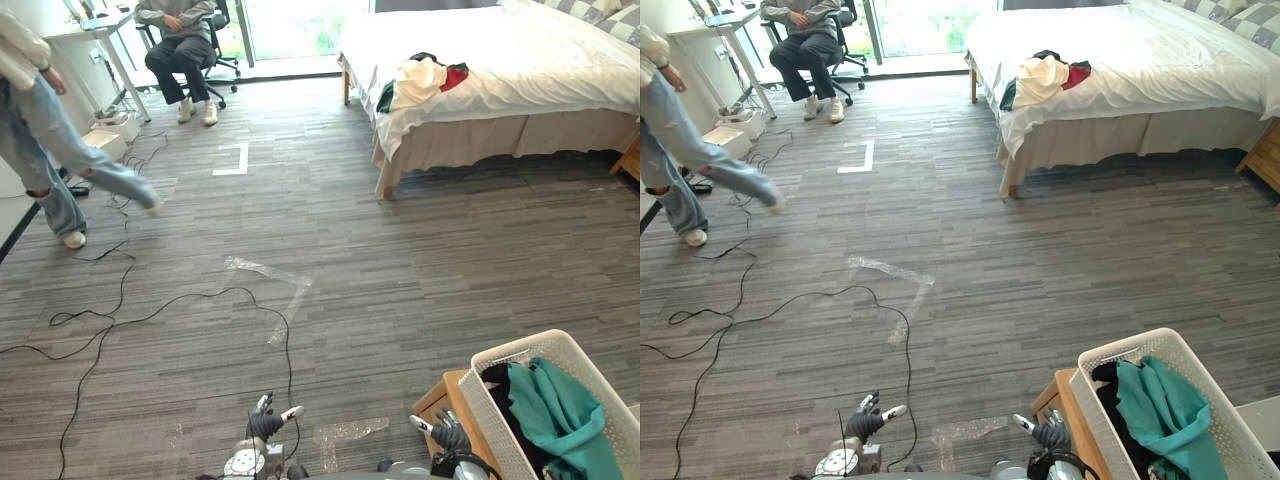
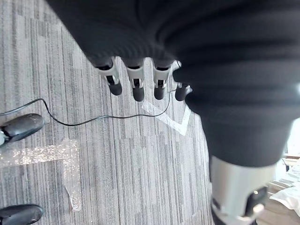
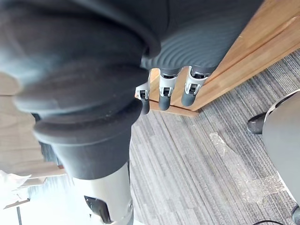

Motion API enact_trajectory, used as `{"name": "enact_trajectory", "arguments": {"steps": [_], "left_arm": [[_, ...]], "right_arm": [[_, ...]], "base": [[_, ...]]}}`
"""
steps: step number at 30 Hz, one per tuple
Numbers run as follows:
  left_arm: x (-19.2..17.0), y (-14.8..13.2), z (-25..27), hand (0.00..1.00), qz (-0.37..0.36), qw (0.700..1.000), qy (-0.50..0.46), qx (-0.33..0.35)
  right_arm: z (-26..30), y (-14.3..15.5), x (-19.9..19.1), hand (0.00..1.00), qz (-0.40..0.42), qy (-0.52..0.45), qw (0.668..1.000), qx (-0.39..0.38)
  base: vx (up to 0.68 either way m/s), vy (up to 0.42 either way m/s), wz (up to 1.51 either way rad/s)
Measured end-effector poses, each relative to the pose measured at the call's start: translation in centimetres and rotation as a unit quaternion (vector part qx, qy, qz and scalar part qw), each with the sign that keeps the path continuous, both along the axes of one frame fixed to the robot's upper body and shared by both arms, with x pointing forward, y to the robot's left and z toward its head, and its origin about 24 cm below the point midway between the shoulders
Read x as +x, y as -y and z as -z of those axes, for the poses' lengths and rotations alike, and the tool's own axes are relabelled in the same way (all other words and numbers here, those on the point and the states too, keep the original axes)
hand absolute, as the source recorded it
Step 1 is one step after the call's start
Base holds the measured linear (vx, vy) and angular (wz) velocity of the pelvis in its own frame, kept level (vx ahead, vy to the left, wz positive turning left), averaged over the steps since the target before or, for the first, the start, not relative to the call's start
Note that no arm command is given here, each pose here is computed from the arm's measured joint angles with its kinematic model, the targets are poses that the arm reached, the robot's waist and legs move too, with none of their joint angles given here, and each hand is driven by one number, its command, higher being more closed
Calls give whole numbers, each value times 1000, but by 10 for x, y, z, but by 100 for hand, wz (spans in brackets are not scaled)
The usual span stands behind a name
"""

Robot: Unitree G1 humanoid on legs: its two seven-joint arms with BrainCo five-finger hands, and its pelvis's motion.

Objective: Tidy the bed and pick cloth on bed and put in laundry

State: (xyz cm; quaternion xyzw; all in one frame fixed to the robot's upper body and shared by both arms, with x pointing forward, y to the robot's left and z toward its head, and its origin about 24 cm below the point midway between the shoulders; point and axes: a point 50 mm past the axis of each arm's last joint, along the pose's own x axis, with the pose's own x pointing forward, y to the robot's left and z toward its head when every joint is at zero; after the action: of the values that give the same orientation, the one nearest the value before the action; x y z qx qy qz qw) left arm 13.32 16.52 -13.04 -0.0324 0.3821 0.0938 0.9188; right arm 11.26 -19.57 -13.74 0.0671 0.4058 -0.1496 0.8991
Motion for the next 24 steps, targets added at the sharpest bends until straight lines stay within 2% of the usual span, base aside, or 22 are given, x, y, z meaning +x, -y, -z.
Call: {"name": "enact_trajectory", "arguments": {"steps": [6, 10, 13, 17, 24], "left_arm": [[-2, 6, -12, 0, -36, 998, 36, -25], [-1, 7, -16, 0, -37, 998, 49, -29], [2, 8, -16, 0, -34, 998, 47, -30], [8, 4, -18, 0, -2, 999, 49, -19], [39, 7, -32, 0, 65, 994, 88, 0]], "right_arm": [[-14, 24, 13, 0, -28, 31, 998, -39], [-23, 17, 29, 0, -53, 65, 996, -40], [-22, 7, 27, 0, -55, 66, 996, -27], [-20, -12, 29, 0, -60, 71, 996, 4], [-35, -15, 45, 0, -71, 120, 990, -1]], "base": [[27, 77, 22], [242, 242, -25], [371, 235, -16], [462, 211, -31], [412, -28, -11]]}}
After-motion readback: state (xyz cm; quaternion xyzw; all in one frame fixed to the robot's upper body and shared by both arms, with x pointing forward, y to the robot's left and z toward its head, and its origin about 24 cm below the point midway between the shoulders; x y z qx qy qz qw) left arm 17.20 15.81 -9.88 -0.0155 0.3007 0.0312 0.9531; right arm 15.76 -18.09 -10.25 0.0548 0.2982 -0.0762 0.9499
